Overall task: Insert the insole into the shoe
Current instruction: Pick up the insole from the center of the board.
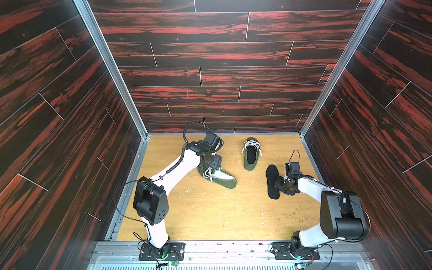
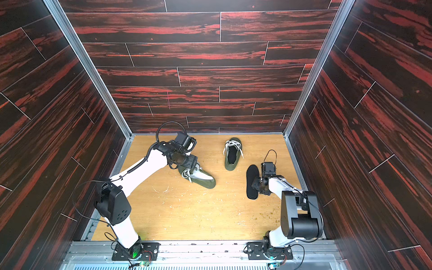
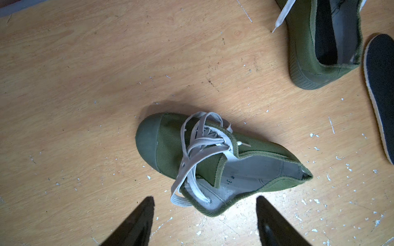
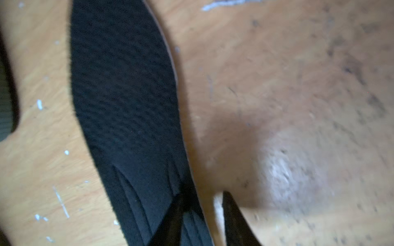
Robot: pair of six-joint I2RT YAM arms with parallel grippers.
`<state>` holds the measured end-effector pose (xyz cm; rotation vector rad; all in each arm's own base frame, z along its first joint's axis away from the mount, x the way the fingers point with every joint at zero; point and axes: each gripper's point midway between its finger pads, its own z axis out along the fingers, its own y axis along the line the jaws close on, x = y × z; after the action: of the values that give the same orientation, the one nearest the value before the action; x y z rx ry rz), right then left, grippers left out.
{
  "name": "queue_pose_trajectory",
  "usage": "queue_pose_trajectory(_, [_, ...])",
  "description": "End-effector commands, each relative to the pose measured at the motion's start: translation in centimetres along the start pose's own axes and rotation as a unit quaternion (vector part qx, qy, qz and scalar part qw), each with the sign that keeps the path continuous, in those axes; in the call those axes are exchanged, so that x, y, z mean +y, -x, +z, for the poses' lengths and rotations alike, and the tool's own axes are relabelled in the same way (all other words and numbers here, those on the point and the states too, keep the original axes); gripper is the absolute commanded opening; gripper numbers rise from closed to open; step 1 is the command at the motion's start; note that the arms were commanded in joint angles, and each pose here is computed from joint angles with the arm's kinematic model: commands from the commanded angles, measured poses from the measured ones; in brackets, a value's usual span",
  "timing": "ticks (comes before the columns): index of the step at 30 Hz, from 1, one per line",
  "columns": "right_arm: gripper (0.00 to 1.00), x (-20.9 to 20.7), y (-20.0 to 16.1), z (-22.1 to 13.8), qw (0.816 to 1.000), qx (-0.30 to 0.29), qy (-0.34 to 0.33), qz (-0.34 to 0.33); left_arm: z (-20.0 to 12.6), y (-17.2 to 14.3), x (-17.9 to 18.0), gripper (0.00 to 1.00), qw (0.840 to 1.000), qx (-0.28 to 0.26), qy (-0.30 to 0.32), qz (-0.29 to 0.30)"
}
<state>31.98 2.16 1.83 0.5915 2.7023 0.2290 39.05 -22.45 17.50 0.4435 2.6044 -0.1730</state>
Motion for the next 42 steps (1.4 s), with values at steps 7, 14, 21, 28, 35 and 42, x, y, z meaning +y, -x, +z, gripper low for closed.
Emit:
queue_pose_trajectory(7, [0.13, 1.8, -0.4, 1.0, 0.998, 0.021, 0.050, -0.023, -3.3, 2.7, 0.2, 0.77, 0.998, -0.067, 0.006, -0.004])
queue_pose_trajectory(14, [0.02, 3.7, 0.3, -0.6, 0.995, 0.005, 0.093, -0.044, -2.8, 3.5, 0.2, 0.77, 0.998, -0.062, 0.012, 0.011])
queue_pose_trajectory(21, [0.00, 6.9, 1.5, -5.8, 0.985, -0.049, 0.115, -0.118, -1.8, 3.8, -1.3, 0.79, 0.998, -0.034, -0.029, 0.042])
queue_pose_trajectory(28, [0.00, 9.3, 1.8, -10.0, 0.970, -0.090, 0.128, -0.186, -2.4, 4.7, -2.3, 0.80, 0.994, -0.037, -0.081, 0.058])
queue_pose_trajectory(35, [0.00, 16.8, -2.4, -13.2, 0.895, -0.105, 0.241, -0.361, -3.3, 2.9, -5.2, 0.82, 0.969, 0.002, -0.201, 0.142])
queue_pose_trajectory(42, [0.00, 21.4, -6.3, -13.6, 0.835, -0.091, 0.309, -0.447, -3.1, 0.0, -5.0, 0.83, 0.951, 0.065, -0.235, 0.188])
